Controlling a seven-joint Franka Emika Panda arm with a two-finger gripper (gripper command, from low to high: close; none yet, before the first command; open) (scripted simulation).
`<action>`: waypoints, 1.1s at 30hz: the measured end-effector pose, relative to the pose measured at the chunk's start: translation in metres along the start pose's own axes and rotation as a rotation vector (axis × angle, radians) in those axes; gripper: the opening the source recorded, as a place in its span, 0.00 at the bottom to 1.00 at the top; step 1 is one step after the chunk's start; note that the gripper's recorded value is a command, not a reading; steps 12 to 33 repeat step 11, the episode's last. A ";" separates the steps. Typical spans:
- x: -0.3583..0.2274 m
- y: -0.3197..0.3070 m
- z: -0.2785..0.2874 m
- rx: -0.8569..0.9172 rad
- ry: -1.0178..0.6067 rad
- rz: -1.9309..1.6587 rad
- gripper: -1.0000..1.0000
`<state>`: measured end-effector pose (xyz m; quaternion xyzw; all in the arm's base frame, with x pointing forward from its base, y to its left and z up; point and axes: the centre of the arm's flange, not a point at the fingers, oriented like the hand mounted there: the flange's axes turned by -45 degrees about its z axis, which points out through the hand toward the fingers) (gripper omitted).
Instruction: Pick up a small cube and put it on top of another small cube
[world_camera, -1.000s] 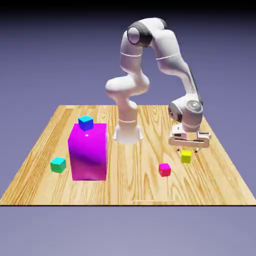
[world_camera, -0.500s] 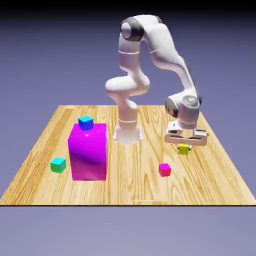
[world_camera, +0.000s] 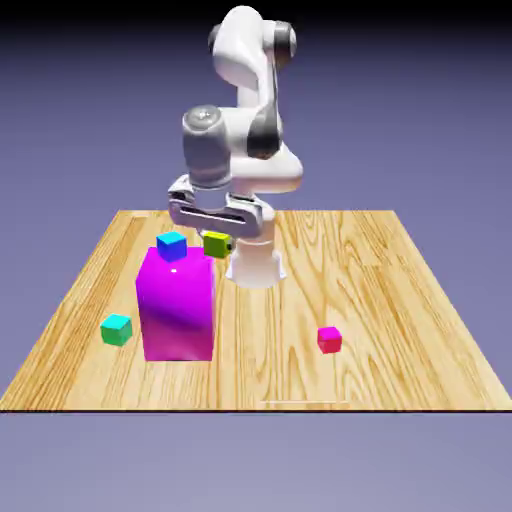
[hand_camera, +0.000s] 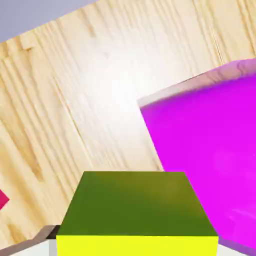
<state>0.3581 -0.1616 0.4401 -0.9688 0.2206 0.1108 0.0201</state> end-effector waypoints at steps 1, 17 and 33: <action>-0.008 0.029 -0.010 0.010 -0.006 0.021 0.00; -0.017 0.065 0.048 0.022 -0.015 0.048 1.00; -0.017 0.065 0.048 0.022 -0.015 0.048 1.00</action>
